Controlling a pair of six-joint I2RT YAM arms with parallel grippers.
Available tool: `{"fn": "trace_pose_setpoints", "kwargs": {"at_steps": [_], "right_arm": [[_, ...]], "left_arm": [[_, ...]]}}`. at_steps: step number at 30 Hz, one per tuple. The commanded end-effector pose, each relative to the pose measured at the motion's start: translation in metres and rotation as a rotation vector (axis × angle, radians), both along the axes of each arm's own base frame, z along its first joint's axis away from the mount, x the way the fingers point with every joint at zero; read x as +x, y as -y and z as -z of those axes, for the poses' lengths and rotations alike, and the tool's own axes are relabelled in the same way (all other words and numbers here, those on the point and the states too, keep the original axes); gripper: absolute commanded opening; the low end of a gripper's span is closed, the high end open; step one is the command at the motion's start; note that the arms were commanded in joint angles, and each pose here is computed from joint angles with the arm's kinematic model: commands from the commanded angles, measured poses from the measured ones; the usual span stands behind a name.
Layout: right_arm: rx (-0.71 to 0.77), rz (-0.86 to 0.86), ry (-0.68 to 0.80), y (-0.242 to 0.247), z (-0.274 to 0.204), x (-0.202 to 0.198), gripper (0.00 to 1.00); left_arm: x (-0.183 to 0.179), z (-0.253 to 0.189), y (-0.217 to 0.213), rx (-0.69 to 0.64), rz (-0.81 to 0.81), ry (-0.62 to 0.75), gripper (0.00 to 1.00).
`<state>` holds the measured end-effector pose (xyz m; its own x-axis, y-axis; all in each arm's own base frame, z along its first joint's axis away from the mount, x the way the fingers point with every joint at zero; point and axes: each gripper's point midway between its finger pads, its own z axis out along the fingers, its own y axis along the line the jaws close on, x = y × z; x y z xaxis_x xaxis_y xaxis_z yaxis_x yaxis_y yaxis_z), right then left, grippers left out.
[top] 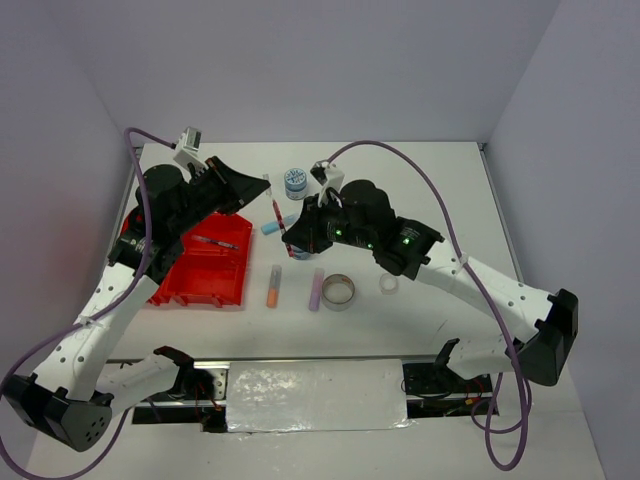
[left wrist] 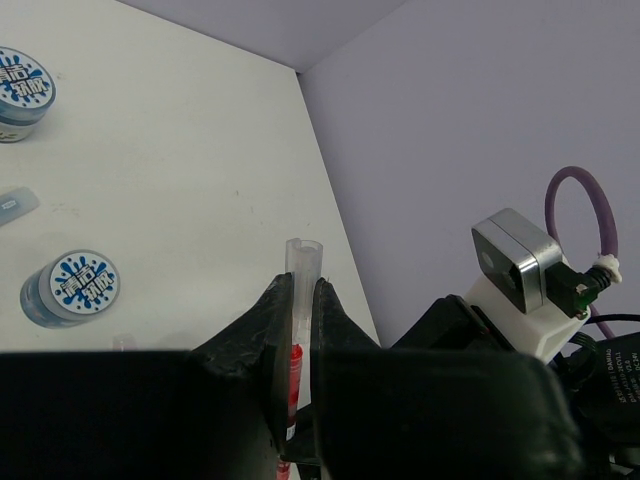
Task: Sort the stationery into containers
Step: Close the pen cap on the pen.
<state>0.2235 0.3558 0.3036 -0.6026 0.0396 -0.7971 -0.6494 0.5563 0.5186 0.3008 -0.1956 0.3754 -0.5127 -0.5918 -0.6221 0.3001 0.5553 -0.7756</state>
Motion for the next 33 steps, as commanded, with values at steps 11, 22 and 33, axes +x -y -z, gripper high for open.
{"fn": "trace_pose_setpoints", "kwargs": {"at_steps": [11, 22, 33], "right_arm": [[0.044, -0.025, 0.057, -0.008, -0.03, 0.003, 0.0], [0.041, -0.023, 0.058, -0.006, -0.03, 0.003, 0.0], [0.039, -0.033, 0.035, -0.002, -0.02, -0.003, 0.0]], "left_arm": [[0.002, -0.018, 0.002, 0.006, 0.023, 0.08, 0.0], [0.006, -0.016, -0.001, 0.011, 0.005, 0.082, 0.0], [0.011, -0.021, -0.006, 0.009, -0.021, 0.088, 0.0]]}}
